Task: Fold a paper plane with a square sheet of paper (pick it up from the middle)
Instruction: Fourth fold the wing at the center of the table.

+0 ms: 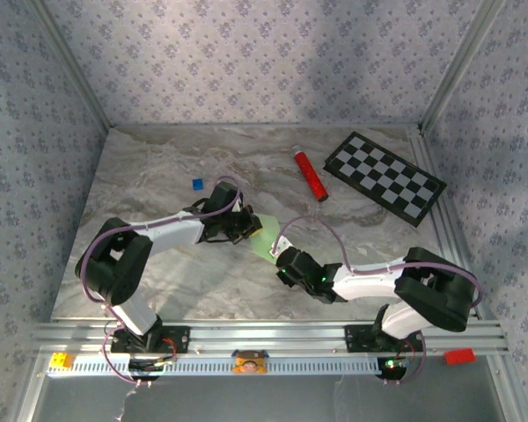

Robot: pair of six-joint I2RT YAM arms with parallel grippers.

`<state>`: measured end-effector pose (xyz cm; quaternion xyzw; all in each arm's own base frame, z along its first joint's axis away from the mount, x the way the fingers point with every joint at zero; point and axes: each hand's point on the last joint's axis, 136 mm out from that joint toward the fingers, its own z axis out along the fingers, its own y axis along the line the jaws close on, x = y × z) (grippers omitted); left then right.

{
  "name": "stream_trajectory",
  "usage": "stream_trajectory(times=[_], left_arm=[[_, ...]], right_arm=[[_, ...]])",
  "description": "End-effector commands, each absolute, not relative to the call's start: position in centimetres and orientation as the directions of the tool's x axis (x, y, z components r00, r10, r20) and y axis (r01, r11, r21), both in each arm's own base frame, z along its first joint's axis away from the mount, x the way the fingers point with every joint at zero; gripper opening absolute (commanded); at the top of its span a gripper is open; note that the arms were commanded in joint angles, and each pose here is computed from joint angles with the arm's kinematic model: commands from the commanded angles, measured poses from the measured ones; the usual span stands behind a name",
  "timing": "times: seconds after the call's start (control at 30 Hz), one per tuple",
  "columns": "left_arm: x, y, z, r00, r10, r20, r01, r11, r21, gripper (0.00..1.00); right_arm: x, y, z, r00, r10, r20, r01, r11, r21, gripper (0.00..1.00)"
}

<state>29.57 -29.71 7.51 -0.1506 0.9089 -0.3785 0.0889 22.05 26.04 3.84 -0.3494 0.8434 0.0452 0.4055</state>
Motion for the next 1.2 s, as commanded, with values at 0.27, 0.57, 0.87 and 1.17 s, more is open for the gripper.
stream_trajectory(times=[0.27, 0.57, 0.87, 1.17], left_arm=[[29.69, -30.08, 7.86, -0.943, -0.330, -0.051, -0.194, 0.666, -0.720, 0.04], [29.72, -30.18, 7.96, -0.943, -0.329, -0.050, -0.193, 0.664, -0.723, 0.04], [29.75, -30.15, 8.03, -0.943, -0.329, -0.052, -0.192, 0.663, -0.723, 0.04], [29.64, -30.06, 8.07, -0.943, -0.329, -0.053, -0.191, 0.663, -0.723, 0.03]], right_arm=[[22.48, 25.99, 4.31, -0.442, -0.513, -0.736, -0.599, 0.779, -0.183, 0.20], [22.67, 26.04, 4.24, -0.442, -0.519, -0.732, -0.596, 0.779, -0.193, 0.22], [22.91, 26.19, 4.41, -0.441, -0.514, -0.736, -0.588, 0.785, -0.195, 0.23], [22.91, 26.36, 4.29, -0.441, -0.517, -0.734, -0.594, 0.781, -0.193, 0.22]])
